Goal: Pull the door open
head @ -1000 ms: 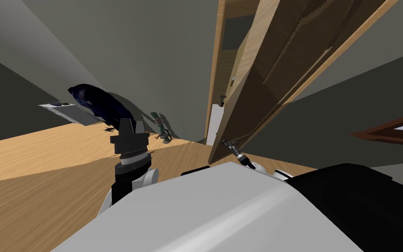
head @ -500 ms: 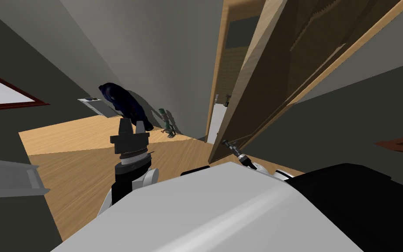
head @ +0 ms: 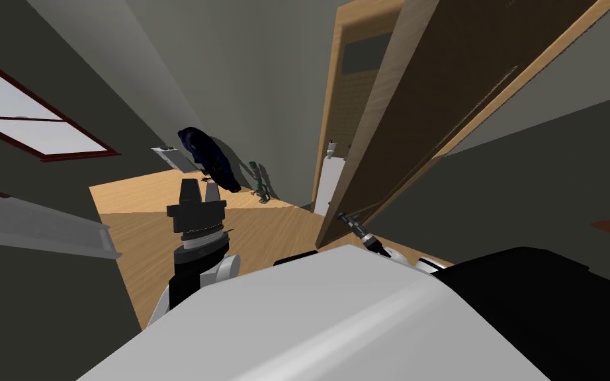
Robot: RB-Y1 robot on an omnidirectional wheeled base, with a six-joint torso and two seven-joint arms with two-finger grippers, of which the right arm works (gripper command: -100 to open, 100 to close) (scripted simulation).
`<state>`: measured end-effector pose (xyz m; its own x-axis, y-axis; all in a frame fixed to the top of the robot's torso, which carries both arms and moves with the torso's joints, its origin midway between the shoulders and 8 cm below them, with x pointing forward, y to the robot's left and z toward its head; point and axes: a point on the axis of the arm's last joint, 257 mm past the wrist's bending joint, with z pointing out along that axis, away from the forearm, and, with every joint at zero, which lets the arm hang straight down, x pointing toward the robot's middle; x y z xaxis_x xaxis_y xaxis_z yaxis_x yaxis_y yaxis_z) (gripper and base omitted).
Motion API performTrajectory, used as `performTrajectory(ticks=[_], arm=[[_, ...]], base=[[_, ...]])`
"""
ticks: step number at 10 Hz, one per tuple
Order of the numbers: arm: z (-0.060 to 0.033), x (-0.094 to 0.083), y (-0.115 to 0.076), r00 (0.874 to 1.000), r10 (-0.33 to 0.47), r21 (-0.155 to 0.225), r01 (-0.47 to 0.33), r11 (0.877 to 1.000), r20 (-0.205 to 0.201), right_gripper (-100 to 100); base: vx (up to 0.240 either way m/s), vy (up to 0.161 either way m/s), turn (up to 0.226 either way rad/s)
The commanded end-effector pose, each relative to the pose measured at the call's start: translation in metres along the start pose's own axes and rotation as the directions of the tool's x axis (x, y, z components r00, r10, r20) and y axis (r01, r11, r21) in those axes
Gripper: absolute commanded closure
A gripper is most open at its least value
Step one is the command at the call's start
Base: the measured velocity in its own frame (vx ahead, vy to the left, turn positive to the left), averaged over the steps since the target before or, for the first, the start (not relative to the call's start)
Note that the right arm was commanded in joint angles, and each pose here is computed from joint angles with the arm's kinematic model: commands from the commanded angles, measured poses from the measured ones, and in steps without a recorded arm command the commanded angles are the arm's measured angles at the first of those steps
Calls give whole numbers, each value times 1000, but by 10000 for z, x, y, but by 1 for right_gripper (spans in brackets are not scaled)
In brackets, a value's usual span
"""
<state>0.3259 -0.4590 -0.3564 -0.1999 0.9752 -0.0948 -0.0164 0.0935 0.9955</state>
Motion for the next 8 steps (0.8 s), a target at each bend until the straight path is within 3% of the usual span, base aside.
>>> performTrajectory(ticks=[1, 8], arm=[[0, 0, 0, 1000, 0, 0, 0, 1000, 0, 100], [16, -19, 2, 1000, -3, 0, 3, 1000, 2, 100]], base=[[-90, -29, 31], [-180, -81, 156]])
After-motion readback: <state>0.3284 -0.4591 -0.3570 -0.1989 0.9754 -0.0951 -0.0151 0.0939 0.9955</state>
